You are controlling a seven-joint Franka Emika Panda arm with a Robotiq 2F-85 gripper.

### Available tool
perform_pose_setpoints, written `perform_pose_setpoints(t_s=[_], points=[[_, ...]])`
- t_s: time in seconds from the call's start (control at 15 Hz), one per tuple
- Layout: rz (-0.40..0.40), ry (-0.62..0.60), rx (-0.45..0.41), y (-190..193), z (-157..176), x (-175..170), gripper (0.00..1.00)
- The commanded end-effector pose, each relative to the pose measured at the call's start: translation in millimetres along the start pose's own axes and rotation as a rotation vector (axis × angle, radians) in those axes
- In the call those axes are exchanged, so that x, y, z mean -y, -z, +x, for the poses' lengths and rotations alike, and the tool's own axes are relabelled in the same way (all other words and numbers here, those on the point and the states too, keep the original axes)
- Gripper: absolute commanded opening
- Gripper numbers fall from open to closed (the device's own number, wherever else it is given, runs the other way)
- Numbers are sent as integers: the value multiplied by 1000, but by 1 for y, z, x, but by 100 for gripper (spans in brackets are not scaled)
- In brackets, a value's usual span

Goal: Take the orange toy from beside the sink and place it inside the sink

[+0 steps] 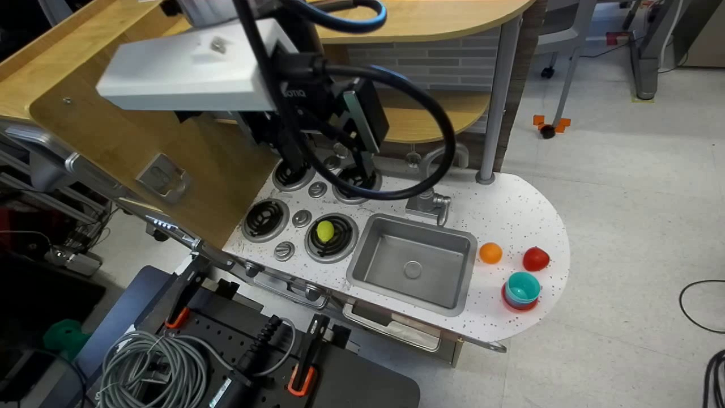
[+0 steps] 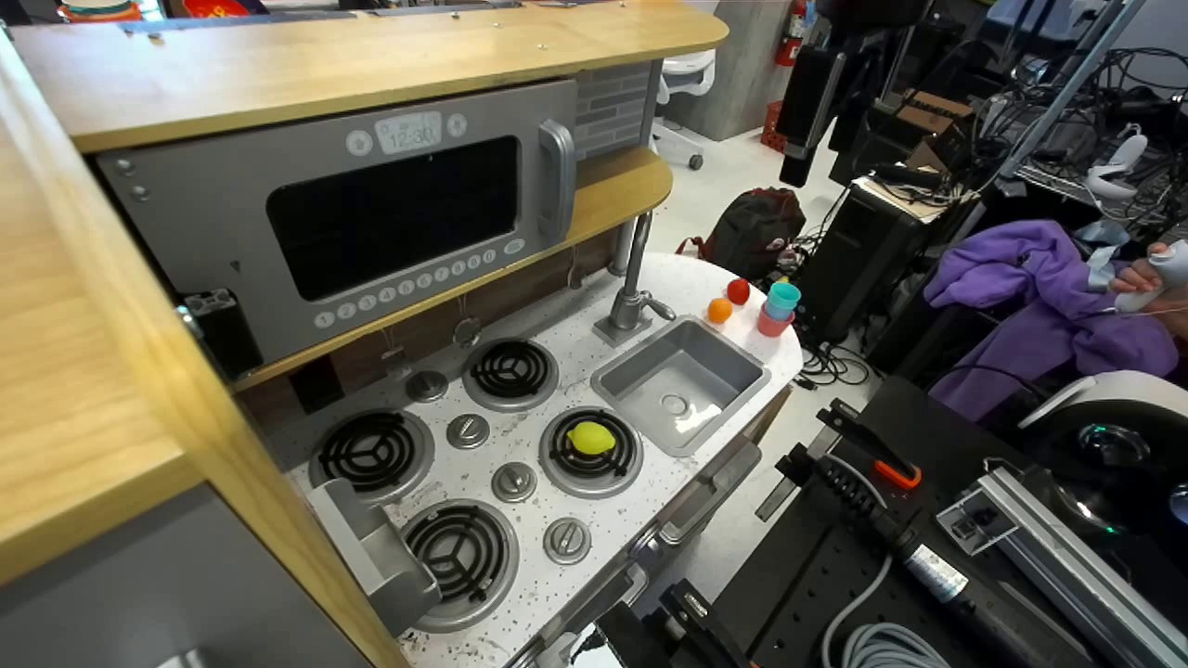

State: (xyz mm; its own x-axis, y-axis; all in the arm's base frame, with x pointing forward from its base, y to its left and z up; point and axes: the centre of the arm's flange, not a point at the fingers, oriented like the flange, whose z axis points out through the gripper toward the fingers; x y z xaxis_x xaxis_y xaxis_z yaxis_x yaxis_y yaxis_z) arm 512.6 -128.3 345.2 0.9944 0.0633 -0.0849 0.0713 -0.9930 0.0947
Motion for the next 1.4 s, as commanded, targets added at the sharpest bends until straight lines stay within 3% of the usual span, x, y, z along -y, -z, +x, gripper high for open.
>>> perform_pose_setpoints(t_s=[0.0,0.27,0.53,1.0,1.33], points=[[-19,29,-27,-20,27,-20,100],[-64,23,-44,-44,43,-43,100],[-82,44,-50,-64,43,-88,100],[-81,2,-2,-115,49,-152,100],[-69,-12,25,-148,72,-172,100]])
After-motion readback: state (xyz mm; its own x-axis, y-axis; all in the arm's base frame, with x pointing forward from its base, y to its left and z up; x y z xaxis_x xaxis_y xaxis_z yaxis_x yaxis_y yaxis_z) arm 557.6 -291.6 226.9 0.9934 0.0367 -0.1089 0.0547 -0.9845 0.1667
